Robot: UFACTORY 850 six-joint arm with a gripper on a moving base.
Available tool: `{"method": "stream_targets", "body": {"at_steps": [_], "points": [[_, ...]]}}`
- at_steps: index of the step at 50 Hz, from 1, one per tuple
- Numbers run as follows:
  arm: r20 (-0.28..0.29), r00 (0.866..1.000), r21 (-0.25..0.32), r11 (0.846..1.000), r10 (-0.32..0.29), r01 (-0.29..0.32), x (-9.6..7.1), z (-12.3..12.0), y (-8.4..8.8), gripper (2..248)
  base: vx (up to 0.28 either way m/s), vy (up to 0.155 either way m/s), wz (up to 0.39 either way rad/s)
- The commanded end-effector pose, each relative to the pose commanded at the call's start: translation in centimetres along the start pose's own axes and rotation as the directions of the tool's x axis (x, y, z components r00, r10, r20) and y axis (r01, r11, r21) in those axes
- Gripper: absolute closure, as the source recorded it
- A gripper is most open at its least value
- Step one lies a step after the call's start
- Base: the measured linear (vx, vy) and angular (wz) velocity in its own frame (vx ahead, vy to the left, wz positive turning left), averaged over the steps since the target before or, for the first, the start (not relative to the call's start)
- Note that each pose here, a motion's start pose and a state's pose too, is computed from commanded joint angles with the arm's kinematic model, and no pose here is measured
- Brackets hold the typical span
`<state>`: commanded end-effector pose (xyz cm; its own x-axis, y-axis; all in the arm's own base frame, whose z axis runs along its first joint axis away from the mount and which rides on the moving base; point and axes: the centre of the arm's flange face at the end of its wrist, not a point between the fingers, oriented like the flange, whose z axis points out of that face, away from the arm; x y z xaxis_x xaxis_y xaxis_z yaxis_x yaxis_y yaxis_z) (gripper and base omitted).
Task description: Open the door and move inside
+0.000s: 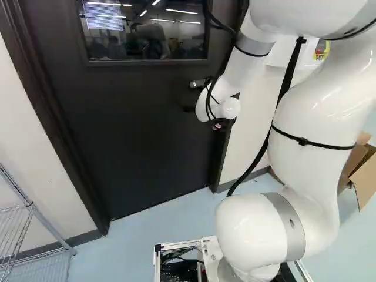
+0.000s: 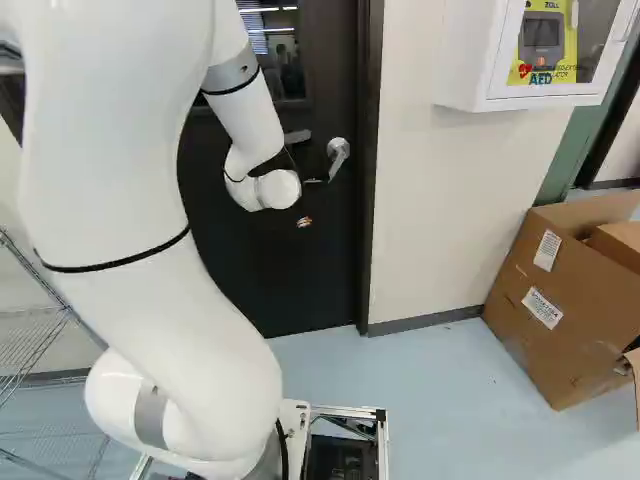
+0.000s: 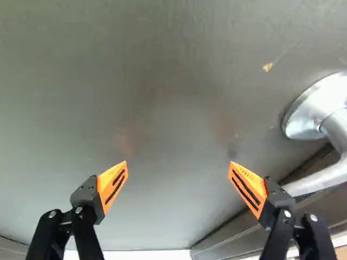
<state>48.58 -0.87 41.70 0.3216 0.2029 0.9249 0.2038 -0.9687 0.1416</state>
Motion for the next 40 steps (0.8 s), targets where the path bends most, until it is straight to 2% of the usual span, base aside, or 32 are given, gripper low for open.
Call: {"method": "stream_targets", "body": {"at_steps": [18,40], "points": [[0.031,1.0,0.016,1.0,0.003,-0.003,-1.2,2.7,-0.2,3,0.0,0.0,0.0],[0.044,0.999,0.071,0.997,-0.014,0.011,-1.7,7.0,-2.6,3,0.0,0.0,0.0]]}}
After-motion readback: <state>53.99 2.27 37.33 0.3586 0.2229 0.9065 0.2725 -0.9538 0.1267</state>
